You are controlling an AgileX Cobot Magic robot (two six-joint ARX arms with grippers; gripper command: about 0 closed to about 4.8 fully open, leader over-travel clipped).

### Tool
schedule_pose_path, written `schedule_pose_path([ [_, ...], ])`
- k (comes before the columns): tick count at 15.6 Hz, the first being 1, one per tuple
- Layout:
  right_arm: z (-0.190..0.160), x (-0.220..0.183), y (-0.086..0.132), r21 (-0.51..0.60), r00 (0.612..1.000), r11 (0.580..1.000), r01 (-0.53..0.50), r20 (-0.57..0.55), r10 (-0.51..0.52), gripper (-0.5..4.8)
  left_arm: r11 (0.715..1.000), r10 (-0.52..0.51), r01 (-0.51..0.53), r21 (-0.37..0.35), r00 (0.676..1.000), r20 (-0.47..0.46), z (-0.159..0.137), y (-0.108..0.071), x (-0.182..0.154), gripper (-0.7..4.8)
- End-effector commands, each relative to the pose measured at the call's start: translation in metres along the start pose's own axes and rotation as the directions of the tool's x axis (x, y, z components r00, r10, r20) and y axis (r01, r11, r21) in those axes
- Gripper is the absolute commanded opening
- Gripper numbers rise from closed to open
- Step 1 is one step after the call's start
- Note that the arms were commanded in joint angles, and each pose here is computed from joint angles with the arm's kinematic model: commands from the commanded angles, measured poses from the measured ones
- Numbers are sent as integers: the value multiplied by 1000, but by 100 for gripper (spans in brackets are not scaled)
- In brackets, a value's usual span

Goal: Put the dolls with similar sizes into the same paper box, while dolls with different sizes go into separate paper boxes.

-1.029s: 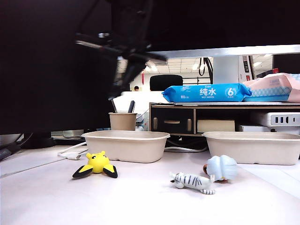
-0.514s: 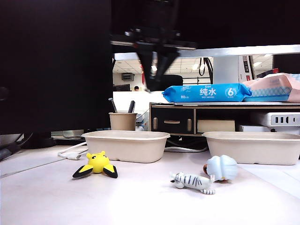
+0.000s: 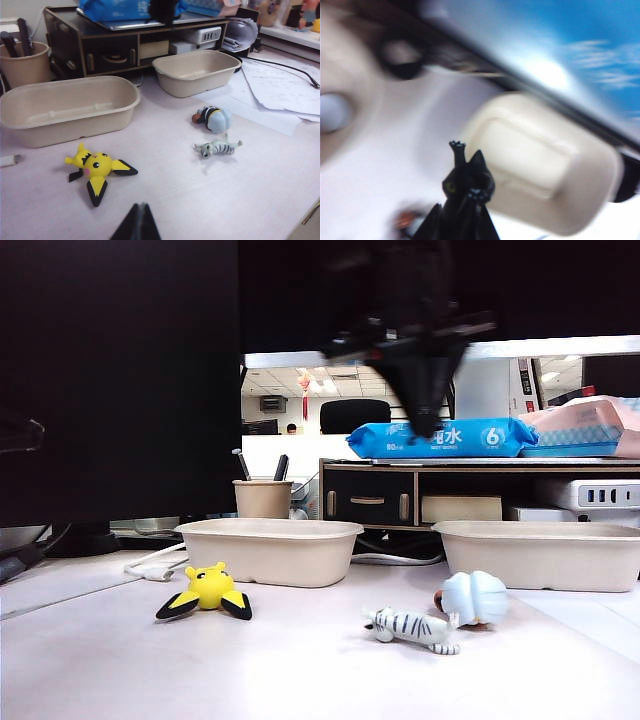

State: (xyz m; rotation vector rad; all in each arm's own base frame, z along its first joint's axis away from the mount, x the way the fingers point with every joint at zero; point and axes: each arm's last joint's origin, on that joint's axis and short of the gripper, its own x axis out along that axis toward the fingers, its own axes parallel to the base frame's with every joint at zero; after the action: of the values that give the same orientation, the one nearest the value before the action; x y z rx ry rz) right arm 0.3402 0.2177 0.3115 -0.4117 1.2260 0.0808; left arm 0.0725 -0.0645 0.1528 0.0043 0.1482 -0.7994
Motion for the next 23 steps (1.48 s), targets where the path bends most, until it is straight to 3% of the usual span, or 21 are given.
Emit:
schedule_pose_path([
  [1, 3, 2, -24, 30, 1000, 999, 21, -2, -21, -1, 1000, -2, 2, 5, 1000, 12, 1, 0, 0, -5],
  [3, 4, 8, -39, 52, 999, 998, 29, -18, -28, -1, 1000, -3, 3, 5, 1000, 12, 1, 0, 0, -5],
  [9, -11, 44, -40, -22, 986, 999, 35, -160, -38, 5, 1000, -3, 3, 5, 1000, 12, 1, 0, 0, -5],
  [11, -16, 54, -42, -27, 979, 999, 42, -198, -47, 113, 1000, -3, 3, 5, 1000, 12, 1, 0, 0, -5],
  [16, -16, 56, -44, -23, 979, 998, 58, -196, -61, 128, 1000, -3, 3, 5, 1000, 12, 1, 0, 0, -5],
  [18, -17, 53, -40, -4, 976, 999, -53, -212, 51, 22, 1000, -2, 2, 5, 1000, 12, 1, 0, 0, -5],
  [20, -18, 41, -20, 11, 951, 969, -245, -191, 243, 17, 1000, -2, 2, 5, 1000, 12, 1, 0, 0, -5],
  [23, -22, 29, 22, -95, 914, 919, -383, -185, 362, 21, 1000, 19, -19, 1, 1000, 13, 1, 2, 0, -5],
])
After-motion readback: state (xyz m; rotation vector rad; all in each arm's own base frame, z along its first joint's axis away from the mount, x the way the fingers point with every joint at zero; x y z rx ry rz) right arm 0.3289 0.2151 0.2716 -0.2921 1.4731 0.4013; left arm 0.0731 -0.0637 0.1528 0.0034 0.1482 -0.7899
